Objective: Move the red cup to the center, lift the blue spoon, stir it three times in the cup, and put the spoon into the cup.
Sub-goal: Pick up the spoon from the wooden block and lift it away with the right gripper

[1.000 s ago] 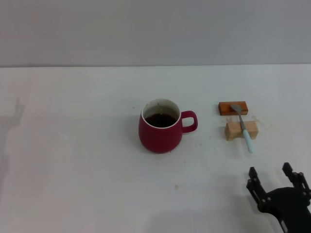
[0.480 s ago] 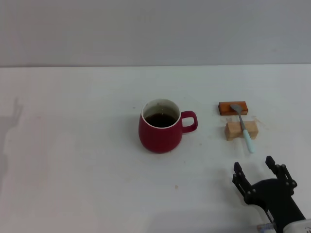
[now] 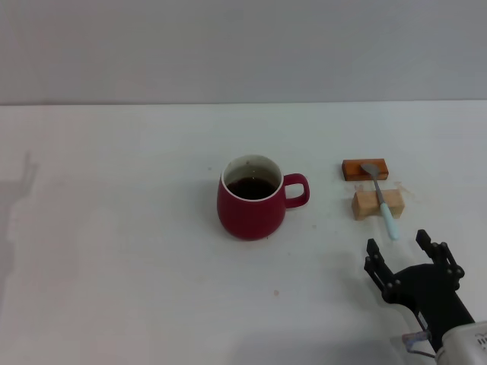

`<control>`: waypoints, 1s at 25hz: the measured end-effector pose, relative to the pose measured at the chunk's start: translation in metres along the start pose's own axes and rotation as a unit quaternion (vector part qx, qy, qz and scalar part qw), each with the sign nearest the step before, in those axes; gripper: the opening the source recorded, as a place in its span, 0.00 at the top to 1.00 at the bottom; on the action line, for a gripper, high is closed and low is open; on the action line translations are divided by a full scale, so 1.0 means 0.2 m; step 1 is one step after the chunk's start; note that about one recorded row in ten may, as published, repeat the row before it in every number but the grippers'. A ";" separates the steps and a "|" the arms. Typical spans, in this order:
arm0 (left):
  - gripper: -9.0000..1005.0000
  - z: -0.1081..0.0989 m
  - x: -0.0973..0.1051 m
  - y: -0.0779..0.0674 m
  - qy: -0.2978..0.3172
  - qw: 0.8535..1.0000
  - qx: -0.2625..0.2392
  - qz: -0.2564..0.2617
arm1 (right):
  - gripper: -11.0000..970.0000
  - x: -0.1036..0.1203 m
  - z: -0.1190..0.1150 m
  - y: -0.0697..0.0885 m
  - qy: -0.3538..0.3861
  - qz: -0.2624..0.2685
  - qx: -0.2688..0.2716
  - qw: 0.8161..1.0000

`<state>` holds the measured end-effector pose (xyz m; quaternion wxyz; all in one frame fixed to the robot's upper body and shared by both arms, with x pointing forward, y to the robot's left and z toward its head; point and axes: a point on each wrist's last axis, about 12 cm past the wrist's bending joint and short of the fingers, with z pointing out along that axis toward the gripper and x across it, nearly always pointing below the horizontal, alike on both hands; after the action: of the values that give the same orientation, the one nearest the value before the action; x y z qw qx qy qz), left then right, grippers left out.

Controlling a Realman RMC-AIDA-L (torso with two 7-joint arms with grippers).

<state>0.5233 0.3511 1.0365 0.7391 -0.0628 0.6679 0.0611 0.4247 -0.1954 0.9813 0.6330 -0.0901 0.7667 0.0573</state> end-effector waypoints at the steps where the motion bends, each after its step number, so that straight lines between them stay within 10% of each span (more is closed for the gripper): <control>1: 0.16 0.00 0.00 0.00 0.000 1.000 0.000 0.000 | 0.19 0.00 0.01 0.00 0.001 0.001 0.000 1.000; 25: 0.16 0.01 0.00 -0.02 -0.003 1.000 0.002 -0.008 | 0.19 -0.02 0.13 -0.03 0.017 -0.011 -0.006 1.000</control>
<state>0.5251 0.3474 1.0372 0.7416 -0.0663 0.6653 0.0544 0.4525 -0.1957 0.9807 0.6196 -0.1037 0.7762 0.0535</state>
